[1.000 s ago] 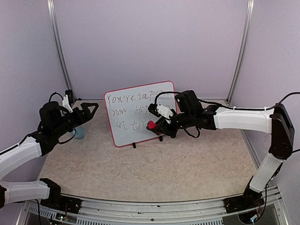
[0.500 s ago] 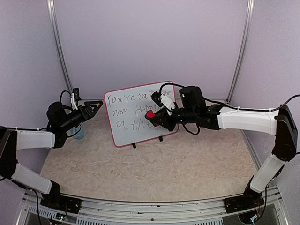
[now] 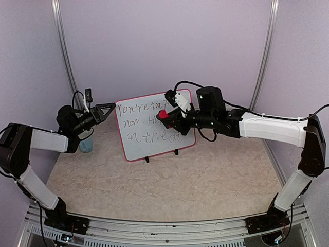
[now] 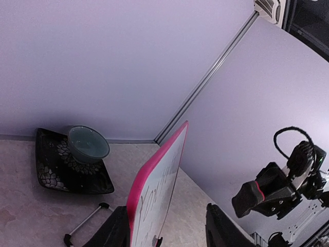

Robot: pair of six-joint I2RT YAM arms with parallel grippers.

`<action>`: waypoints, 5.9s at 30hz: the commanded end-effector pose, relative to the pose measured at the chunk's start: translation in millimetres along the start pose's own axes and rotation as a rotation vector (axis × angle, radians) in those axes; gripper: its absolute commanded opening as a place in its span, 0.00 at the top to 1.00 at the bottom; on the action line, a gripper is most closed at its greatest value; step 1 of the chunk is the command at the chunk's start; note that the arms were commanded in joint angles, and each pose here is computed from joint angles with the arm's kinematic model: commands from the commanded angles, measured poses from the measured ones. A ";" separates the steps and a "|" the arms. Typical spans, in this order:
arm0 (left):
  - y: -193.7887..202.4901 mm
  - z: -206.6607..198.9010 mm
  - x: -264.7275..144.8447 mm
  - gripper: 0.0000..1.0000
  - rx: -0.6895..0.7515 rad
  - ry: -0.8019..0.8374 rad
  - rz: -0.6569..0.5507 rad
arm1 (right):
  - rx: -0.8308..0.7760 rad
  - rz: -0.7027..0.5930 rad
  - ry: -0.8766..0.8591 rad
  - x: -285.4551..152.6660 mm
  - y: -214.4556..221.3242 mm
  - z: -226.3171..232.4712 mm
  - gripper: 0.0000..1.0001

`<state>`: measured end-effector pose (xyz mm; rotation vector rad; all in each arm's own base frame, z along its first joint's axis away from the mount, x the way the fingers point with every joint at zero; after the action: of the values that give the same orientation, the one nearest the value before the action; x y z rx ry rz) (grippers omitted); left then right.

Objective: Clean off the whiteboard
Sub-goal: Move the whiteboard to the center of the board, then hold the whiteboard at the center of the board.

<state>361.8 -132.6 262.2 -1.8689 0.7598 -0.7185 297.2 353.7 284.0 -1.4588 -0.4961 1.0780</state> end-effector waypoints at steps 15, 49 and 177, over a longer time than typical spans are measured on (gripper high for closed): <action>5.9 14.4 -6.4 0.54 0.068 -0.104 -0.025 | 0.012 -0.073 0.028 53.2 -49.7 39.2 0.71; 74.1 -44.1 -14.9 0.99 -0.001 -0.114 0.027 | 0.025 -0.043 0.016 45.4 -47.6 47.5 0.71; 19.0 -97.9 -1.1 0.67 -0.051 -0.202 0.280 | 0.121 0.115 0.120 95.8 1.5 97.4 0.89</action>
<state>285.5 -189.6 278.3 -1.8105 0.8878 -0.3056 265.0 482.5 282.5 -1.4291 -0.3148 1.0578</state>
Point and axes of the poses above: each gripper's point midway between its finger pads, its own x axis out along the fingers, its own z axis along the line the jaws close on, y = z × x, the point moved 6 cm from there along -x, back along the fingers, and after that the axes turned 14 degrees about x, right-handed, at the moved point
